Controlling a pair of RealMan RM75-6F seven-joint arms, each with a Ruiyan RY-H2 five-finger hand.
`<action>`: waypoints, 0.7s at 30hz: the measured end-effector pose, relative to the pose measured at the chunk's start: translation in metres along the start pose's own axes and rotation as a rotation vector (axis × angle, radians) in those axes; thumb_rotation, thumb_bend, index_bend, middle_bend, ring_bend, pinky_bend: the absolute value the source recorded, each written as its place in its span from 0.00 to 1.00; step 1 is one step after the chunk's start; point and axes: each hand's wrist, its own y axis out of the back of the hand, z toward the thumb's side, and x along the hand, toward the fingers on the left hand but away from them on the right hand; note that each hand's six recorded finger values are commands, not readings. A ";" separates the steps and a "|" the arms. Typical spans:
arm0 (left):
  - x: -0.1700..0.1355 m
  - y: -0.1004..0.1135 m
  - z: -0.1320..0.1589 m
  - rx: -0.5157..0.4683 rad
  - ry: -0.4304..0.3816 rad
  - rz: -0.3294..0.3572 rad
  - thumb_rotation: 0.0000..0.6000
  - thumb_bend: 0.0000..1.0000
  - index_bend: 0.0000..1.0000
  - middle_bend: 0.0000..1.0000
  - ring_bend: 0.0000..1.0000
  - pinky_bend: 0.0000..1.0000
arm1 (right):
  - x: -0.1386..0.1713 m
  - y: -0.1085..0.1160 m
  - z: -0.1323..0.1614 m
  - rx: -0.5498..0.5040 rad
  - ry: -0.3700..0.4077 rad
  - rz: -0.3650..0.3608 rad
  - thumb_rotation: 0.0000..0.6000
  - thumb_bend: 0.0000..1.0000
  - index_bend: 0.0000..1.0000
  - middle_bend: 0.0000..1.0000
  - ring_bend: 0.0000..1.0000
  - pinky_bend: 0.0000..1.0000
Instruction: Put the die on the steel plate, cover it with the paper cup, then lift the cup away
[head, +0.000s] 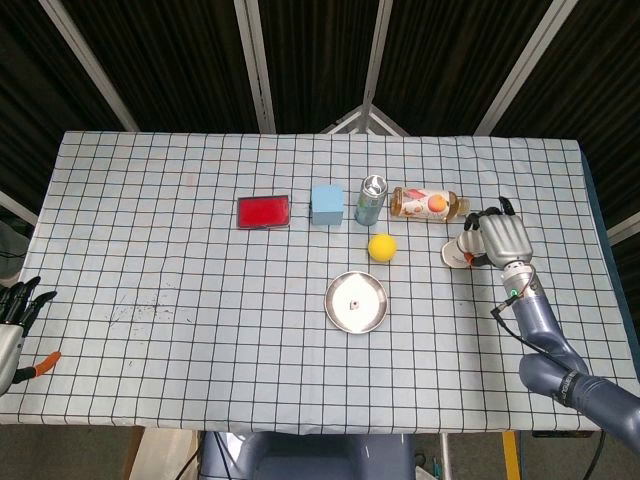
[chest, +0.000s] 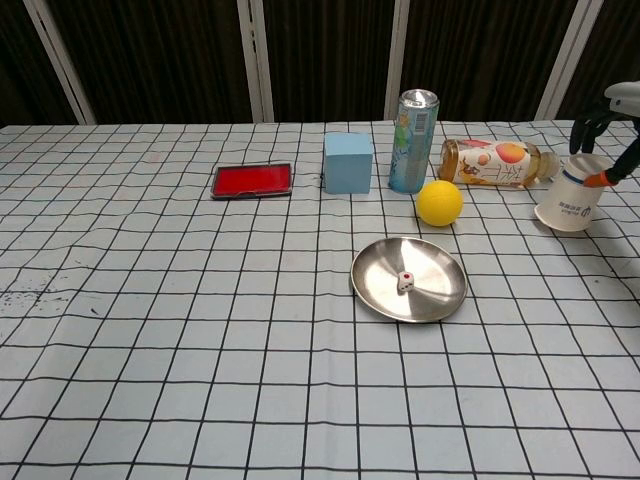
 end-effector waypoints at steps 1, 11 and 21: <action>0.000 0.000 0.000 -0.002 -0.001 0.001 1.00 0.29 0.15 0.00 0.00 0.02 | 0.002 0.003 0.003 0.000 0.010 -0.005 1.00 0.33 0.49 0.51 0.25 0.00; -0.003 0.005 -0.002 -0.025 -0.011 0.007 1.00 0.29 0.15 0.00 0.00 0.02 | 0.032 0.034 0.056 -0.012 0.145 -0.019 1.00 0.36 0.50 0.51 0.25 0.00; -0.006 0.008 -0.005 -0.040 -0.019 0.010 1.00 0.29 0.15 0.00 0.00 0.02 | 0.087 0.053 0.130 -0.018 0.258 -0.016 1.00 0.37 0.51 0.51 0.25 0.00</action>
